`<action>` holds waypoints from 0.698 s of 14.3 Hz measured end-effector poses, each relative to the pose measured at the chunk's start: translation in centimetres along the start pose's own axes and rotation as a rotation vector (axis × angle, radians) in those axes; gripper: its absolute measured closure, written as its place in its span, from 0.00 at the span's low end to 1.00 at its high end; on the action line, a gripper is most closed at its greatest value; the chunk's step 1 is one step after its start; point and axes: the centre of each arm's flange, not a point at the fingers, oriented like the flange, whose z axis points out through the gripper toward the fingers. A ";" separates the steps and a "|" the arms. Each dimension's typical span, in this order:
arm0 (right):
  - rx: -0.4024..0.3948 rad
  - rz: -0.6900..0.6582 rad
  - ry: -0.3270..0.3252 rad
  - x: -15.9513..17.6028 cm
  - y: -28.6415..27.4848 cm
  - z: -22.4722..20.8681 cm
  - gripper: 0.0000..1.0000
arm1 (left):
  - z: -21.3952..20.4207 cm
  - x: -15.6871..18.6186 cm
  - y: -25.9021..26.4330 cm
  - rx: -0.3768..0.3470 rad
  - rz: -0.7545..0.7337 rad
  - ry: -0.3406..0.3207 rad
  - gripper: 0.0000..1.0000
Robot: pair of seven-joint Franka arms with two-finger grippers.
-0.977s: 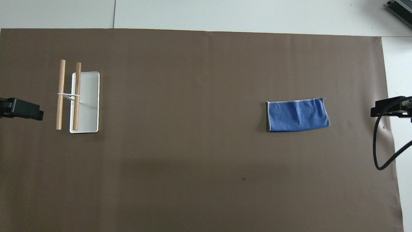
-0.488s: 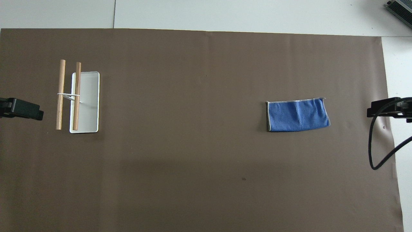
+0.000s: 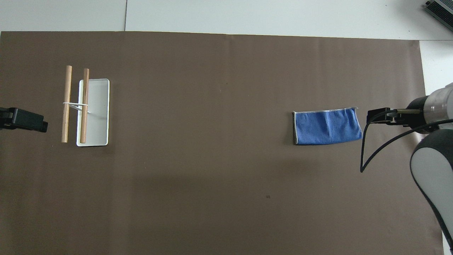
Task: Right arm passes towel to left arm to hang
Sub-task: 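Reach the right gripper down to the blue towel's edge, then grasp the blue towel with the right gripper and lift it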
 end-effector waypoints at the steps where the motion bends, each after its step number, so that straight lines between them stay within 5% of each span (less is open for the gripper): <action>1: -0.001 -0.037 -0.003 0.3 -0.2 2.0 0.00 | 0.0 0.0 0.0 0.000 0.000 0.000 0.00; 10: 0.022 -0.136 0.014 2.7 -2.1 18.3 0.00 | 0.0 0.0 0.0 0.000 0.000 0.000 0.00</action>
